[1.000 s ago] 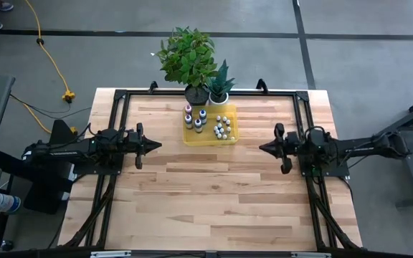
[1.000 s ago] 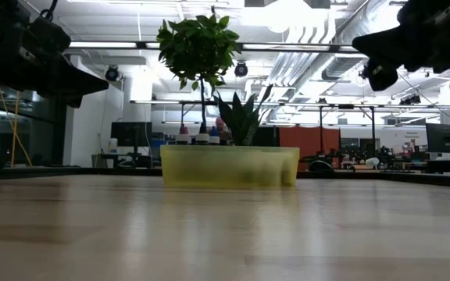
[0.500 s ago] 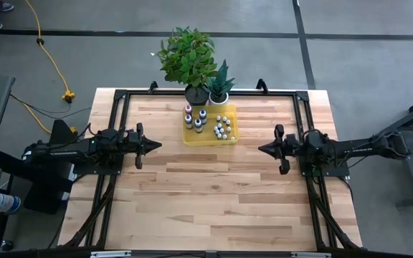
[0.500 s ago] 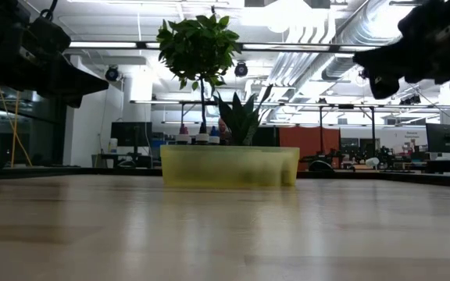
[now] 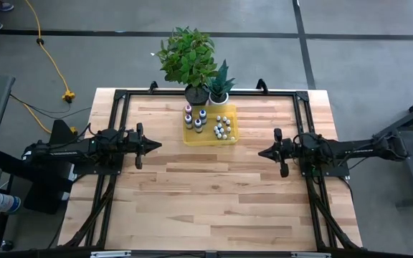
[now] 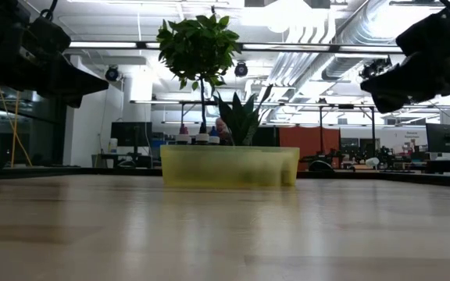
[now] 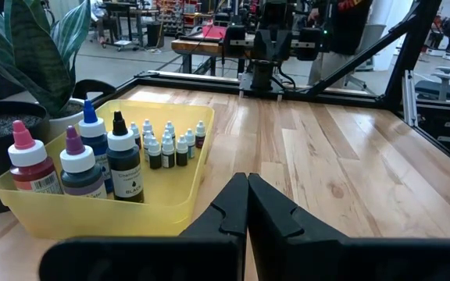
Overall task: Pick & Place food coloring
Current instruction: Return to Home Position
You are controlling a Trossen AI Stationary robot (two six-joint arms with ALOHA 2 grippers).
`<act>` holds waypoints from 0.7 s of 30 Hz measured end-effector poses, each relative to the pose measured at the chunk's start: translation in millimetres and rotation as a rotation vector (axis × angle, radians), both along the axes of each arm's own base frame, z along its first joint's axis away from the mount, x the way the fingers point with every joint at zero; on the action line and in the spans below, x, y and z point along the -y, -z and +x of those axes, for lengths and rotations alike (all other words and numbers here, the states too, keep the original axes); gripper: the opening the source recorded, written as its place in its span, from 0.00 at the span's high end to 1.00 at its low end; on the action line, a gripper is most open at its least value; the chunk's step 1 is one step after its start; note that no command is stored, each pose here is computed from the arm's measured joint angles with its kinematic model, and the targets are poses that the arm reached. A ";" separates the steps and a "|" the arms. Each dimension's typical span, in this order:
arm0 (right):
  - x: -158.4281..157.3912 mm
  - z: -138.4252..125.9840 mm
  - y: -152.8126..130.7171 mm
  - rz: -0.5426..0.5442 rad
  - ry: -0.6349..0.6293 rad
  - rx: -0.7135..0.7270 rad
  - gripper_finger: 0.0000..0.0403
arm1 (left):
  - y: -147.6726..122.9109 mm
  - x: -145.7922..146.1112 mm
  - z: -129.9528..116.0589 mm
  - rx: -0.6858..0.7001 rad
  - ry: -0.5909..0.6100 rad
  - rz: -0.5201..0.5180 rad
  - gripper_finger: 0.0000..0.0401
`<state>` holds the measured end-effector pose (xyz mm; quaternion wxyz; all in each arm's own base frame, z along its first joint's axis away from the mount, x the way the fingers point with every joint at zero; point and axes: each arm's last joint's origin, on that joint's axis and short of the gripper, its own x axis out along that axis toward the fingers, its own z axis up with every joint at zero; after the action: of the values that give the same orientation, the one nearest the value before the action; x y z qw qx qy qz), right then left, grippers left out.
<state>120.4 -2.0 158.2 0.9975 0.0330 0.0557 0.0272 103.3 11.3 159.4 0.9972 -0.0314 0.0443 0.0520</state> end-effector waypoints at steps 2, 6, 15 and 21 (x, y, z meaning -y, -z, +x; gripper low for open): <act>-0.2 -2.5 0.8 -0.012 -0.005 -0.009 1.00 | 0.0 0.0 0.0 0.000 0.000 0.000 1.00; -0.6 -7.5 0.0 -0.014 -0.011 0.000 1.00 | 0.0 0.0 0.0 0.000 0.000 0.000 1.00; -0.2 -15.6 -1.6 -0.017 0.012 0.027 1.00 | 0.0 0.0 0.0 0.000 0.000 0.000 1.00; 0.1 -15.7 -1.3 -0.036 0.022 0.026 1.00 | 0.1 0.0 0.0 -0.001 0.000 0.000 1.00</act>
<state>104.7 -2.1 159.6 0.9988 0.0151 0.0431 0.0157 103.3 11.2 159.4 0.9972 -0.0314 0.0446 0.0519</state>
